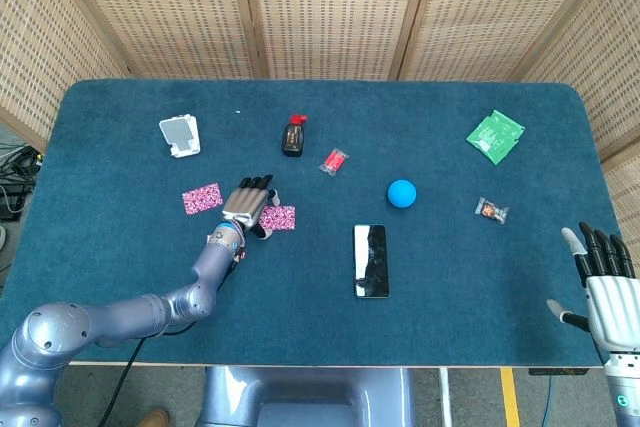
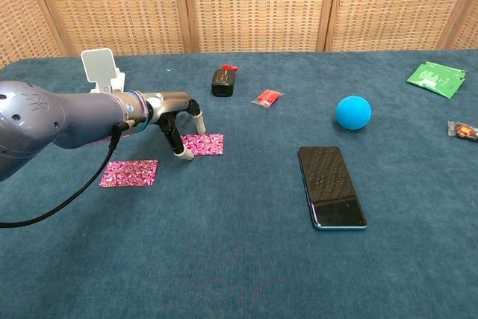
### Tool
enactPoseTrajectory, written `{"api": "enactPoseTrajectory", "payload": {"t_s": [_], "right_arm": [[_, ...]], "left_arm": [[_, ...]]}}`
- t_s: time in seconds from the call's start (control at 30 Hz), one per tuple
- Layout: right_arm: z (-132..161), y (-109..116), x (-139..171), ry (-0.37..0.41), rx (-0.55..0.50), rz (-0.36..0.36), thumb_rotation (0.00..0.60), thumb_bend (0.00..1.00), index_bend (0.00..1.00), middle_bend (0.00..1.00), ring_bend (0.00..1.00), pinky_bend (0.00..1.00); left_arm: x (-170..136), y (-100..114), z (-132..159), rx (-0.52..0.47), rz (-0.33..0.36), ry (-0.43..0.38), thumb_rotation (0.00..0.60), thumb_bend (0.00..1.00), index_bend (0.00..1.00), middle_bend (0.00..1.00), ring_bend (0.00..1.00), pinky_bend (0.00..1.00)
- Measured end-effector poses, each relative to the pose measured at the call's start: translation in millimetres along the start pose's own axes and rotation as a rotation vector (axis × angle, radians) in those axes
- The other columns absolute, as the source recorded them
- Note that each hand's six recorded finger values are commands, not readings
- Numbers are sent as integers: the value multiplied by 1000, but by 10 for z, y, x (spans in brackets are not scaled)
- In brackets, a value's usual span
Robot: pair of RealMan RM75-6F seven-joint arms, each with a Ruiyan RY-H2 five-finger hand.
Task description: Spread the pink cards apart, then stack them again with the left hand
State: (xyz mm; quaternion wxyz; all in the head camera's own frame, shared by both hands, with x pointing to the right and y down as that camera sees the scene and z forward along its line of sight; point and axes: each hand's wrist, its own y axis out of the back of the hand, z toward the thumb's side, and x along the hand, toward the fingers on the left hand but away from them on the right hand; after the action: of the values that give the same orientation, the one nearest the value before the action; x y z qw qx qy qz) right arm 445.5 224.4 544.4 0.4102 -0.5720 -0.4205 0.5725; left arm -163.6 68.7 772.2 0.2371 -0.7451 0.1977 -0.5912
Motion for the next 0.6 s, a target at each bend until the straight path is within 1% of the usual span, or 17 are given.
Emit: {"api": "enactPoseTrajectory", "payload": {"t_s": [0.27, 0.6], "right_arm": [[4, 10, 5, 1, -2, -3, 600, 0, 0, 0, 0, 0], [22, 18, 18, 7, -5, -3, 600, 0, 0, 0, 0, 0]], "left_arm": [[-13, 19, 7, -10, 10, 1, 600, 307, 725, 0, 0, 0], [-50, 143, -29, -22, 47, 0, 600, 306, 723, 0, 0, 0]]}}
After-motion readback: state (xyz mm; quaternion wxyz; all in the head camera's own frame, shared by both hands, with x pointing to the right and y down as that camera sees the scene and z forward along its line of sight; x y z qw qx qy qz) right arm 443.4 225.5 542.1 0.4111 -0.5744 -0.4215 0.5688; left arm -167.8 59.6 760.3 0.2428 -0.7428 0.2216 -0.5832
